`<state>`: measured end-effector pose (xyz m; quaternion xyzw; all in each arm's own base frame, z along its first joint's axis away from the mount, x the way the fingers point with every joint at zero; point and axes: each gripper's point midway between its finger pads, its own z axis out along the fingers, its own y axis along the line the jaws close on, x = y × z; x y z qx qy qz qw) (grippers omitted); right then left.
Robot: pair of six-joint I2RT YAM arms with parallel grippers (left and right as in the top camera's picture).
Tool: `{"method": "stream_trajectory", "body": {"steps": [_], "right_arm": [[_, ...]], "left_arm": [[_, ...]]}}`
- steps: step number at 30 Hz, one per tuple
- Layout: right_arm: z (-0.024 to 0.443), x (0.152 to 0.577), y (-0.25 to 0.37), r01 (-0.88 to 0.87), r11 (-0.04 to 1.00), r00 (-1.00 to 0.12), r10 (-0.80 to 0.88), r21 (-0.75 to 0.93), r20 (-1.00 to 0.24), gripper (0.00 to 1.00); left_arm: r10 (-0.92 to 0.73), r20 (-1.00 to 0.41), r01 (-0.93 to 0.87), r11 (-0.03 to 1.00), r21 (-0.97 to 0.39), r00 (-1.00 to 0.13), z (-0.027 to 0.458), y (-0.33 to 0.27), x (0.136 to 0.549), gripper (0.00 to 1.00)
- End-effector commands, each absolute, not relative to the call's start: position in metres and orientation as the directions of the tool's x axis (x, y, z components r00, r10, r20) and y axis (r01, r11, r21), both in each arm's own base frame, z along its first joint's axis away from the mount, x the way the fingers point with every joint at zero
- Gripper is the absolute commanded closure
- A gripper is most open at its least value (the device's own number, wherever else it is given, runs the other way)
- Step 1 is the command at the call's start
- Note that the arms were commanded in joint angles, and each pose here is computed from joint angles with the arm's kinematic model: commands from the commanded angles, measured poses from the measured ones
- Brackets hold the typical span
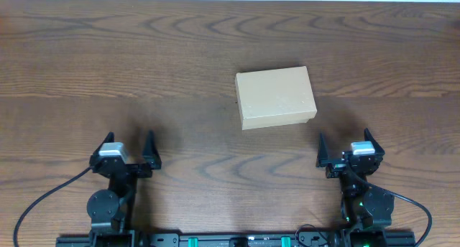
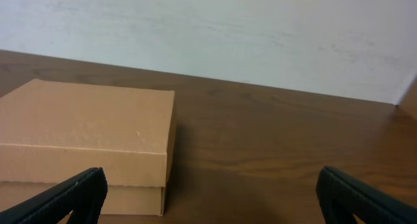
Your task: Pack container
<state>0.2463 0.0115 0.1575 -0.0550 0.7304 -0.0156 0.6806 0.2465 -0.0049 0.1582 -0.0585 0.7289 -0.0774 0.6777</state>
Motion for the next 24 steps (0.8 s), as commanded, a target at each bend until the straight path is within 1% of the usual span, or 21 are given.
{"method": "stream_trajectory", "body": {"steps": [1, 6, 12, 24], "right_arm": [[0.157, 0.246, 0.008, -0.046, 0.993, -0.070, -0.115, -0.112, -0.991, 0.01], [0.157, 0.246, 0.008, -0.046, 0.993, -0.070, -0.115, -0.112, -0.991, 0.01], [0.157, 0.246, 0.008, -0.046, 0.993, -0.070, -0.115, -0.112, -0.991, 0.01], [0.157, 0.246, 0.008, -0.046, 0.993, -0.070, -0.115, -0.112, -0.991, 0.01]], "left_arm": [[-0.338, -0.939, -0.128, 0.936, -0.328, -0.061, 0.150, 0.018, 0.245, 0.05], [-0.318, -0.941, -0.143, 0.943, -0.300, -0.120, 0.136, 0.018, 0.243, 0.05], [-0.245, -0.960, -0.128, 0.965, -0.228, -0.133, 0.135, 0.017, 0.243, 0.05], [-0.245, -0.960, -0.114, 0.966, -0.231, -0.136, 0.135, 0.014, 0.243, 0.05]]}}
